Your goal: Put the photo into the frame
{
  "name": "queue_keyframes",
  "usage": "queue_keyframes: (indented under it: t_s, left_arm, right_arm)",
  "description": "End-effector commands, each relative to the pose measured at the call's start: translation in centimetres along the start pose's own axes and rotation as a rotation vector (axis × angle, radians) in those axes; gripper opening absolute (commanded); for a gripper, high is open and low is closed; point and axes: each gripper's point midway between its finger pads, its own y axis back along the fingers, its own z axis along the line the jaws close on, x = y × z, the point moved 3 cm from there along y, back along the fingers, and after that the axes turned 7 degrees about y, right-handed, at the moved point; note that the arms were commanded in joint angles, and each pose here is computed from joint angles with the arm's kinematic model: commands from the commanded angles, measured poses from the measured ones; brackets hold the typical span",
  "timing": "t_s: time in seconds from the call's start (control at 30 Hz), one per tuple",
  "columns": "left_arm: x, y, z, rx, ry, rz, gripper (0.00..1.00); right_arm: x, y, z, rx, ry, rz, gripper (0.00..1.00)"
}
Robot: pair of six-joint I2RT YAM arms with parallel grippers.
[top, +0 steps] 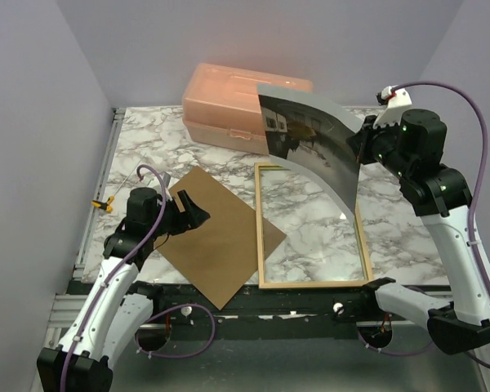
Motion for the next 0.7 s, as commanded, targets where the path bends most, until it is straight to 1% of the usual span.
queue_keyframes:
  t_s: [0.0, 0.2, 0.33, 0.43, 0.57, 0.67]
  left_arm:
    - [0.3, -0.4, 0.1, 0.017, 0.007, 0.011, 0.73]
    - [0.2, -0.4, -0.3, 0.038, 0.013, 0.018, 0.73]
    - [-0.1, -0.3, -1.3, 0.073, 0.023, 0.029, 0.73]
    - [-0.3, -0.2, -2.2, 0.107, 0.038, 0.04, 0.74]
    - [-0.8, -0.1, -3.5, 0.148, 0.061, 0.049, 0.75]
    - [-1.3, 0.2, -4.7, 0.184, 0.074, 0.048, 0.77]
  right_arm:
    - [0.7, 1.2, 0.5, -0.043, 0.048, 0.013, 0.0]
    - [2.9, 0.8, 2.1, -0.15, 0.044, 0.066, 0.0]
    - [5.4, -0.1, 3.4, -0.218, -0.004, 0.119, 0.0]
    - [6.9, -0.4, 5.4, -0.282, -0.024, 0.142, 0.0]
    - [9.7, -1.1, 8.6, -0.331, -0.014, 0.211, 0.0]
    - [11.1, -1.5, 11.1, -0.383, -0.007, 0.242, 0.0]
